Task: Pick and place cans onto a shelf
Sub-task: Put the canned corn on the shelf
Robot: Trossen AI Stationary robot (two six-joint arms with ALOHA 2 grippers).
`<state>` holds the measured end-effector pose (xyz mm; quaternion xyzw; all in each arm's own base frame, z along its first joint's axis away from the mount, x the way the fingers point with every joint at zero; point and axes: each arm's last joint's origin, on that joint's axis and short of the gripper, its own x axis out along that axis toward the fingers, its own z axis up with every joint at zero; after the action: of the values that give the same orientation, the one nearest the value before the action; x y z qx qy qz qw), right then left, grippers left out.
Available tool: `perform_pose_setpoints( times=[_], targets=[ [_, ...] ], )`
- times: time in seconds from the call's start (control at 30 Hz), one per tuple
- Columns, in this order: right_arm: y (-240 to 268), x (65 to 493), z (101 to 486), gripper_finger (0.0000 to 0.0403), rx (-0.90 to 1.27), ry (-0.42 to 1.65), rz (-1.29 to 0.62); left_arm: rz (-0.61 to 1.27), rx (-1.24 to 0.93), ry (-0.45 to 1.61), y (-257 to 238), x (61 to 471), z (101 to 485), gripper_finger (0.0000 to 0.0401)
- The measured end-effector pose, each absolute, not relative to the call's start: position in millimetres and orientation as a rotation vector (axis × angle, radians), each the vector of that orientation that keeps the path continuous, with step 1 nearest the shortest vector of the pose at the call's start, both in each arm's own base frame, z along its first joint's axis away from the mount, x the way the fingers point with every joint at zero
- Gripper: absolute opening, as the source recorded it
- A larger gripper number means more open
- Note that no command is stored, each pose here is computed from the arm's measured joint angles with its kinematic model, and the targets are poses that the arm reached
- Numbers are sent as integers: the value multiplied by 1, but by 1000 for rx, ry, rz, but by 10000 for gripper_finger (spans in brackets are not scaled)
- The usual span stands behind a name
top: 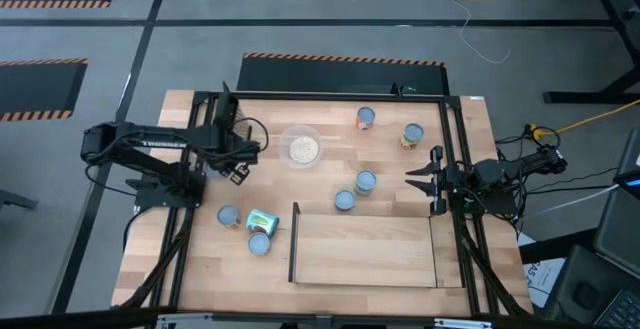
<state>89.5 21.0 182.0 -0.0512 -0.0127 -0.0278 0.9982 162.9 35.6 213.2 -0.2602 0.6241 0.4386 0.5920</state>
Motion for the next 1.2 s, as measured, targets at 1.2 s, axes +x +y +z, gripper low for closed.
perform_pose_setpoints(
  times=[1.2],
  targets=[
    [21,90,182,96,-98,-27,-55,673,-701,1369,29,183,204,10]
  ],
)
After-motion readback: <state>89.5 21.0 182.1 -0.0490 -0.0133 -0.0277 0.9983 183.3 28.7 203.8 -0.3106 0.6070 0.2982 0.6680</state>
